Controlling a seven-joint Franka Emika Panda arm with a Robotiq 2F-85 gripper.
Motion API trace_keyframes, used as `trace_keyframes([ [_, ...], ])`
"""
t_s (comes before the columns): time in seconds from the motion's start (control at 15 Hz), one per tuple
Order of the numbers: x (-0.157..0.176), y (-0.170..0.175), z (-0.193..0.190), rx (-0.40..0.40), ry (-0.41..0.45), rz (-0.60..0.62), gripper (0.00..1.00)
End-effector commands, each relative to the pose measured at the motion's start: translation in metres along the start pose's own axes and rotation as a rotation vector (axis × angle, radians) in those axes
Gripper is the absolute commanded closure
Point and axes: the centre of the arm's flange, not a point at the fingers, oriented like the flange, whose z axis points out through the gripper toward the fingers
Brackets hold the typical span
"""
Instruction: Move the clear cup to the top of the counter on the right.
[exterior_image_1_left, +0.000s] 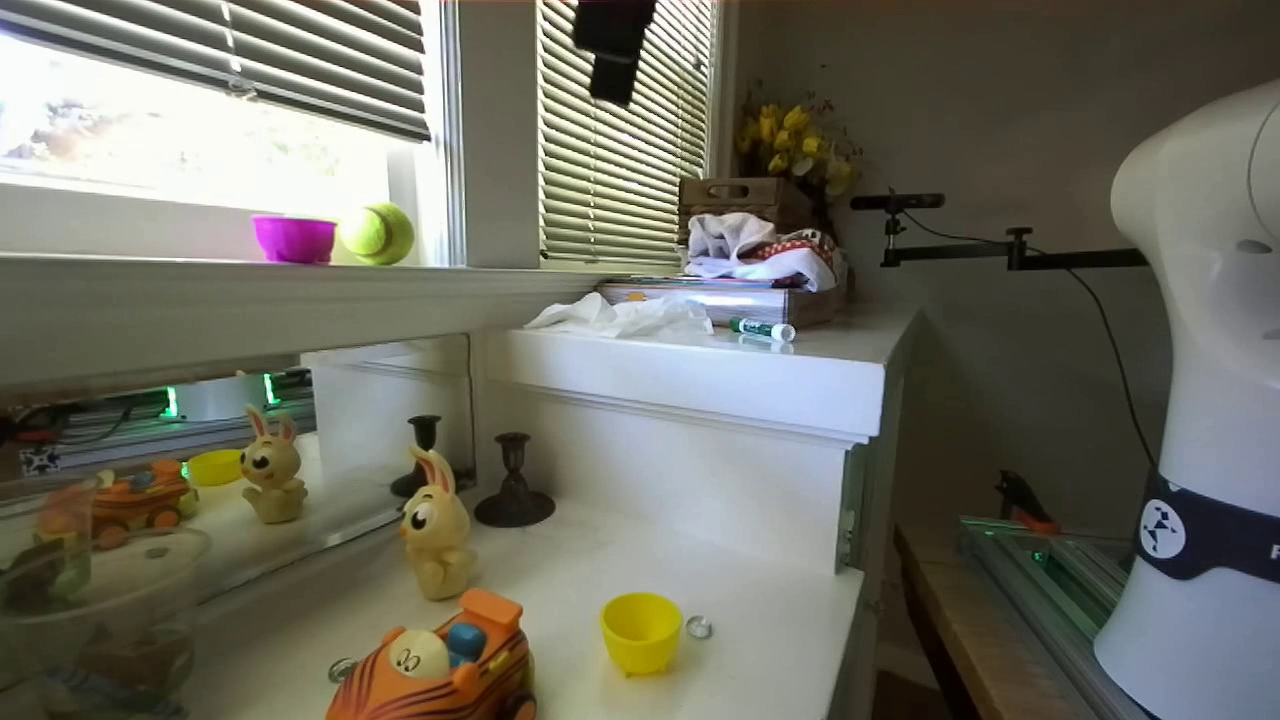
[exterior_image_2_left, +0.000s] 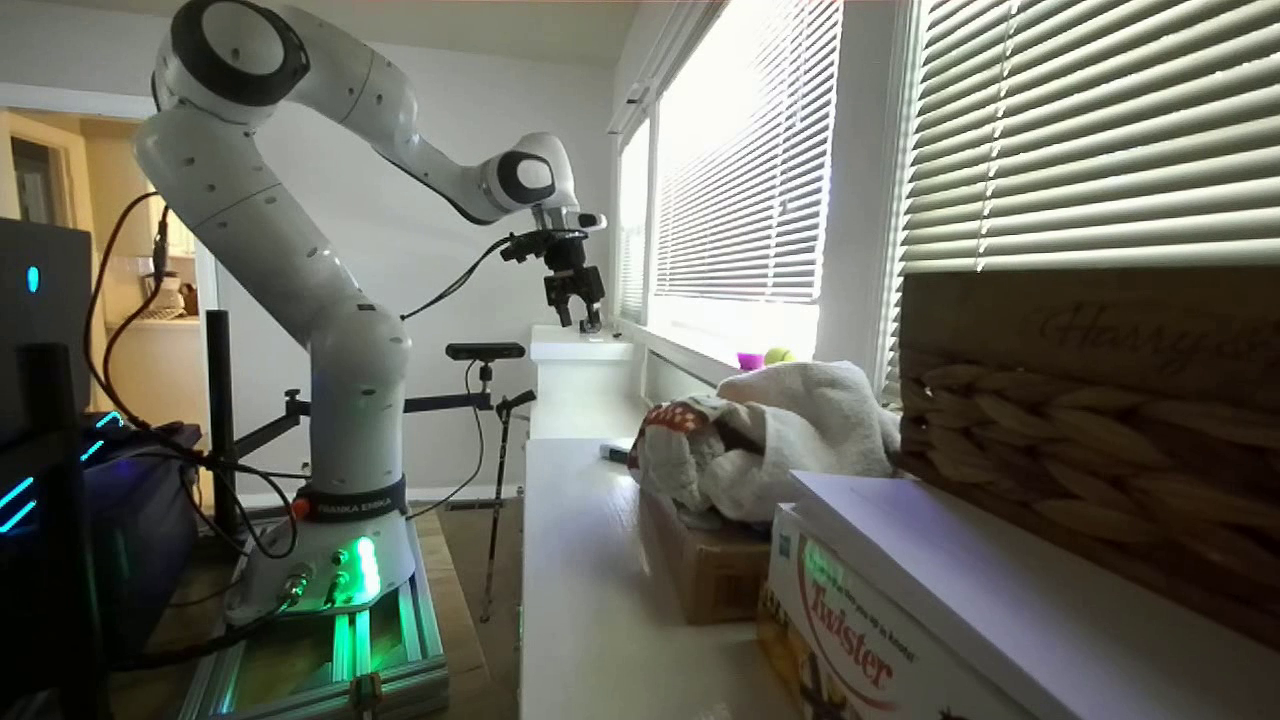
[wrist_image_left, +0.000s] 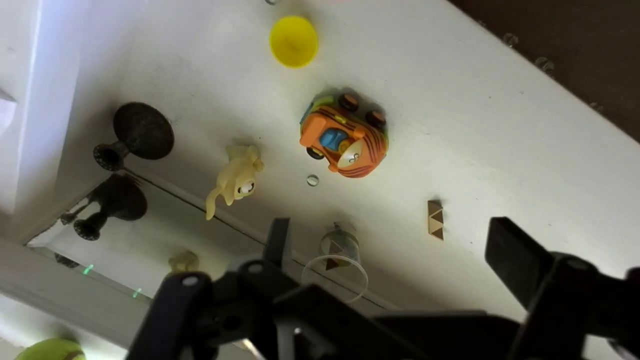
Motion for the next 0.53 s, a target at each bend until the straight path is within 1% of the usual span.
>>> trace_keyframes([
  [0.0, 0.032, 0.018, 0.027, 0.079, 0.06, -0.07, 0.0],
  [0.07, 0.039, 0.024, 0.035, 0.093, 0.068, -0.086, 0.0],
  [0.2, 0.051, 0.035, 0.052, 0.131, 0.049, -0.111, 0.0],
  [0.33, 0.059, 0.044, 0.069, 0.198, 0.043, -0.152, 0.0],
  [0.47, 0.064, 0.051, 0.086, 0.269, 0.062, -0.226, 0.0],
])
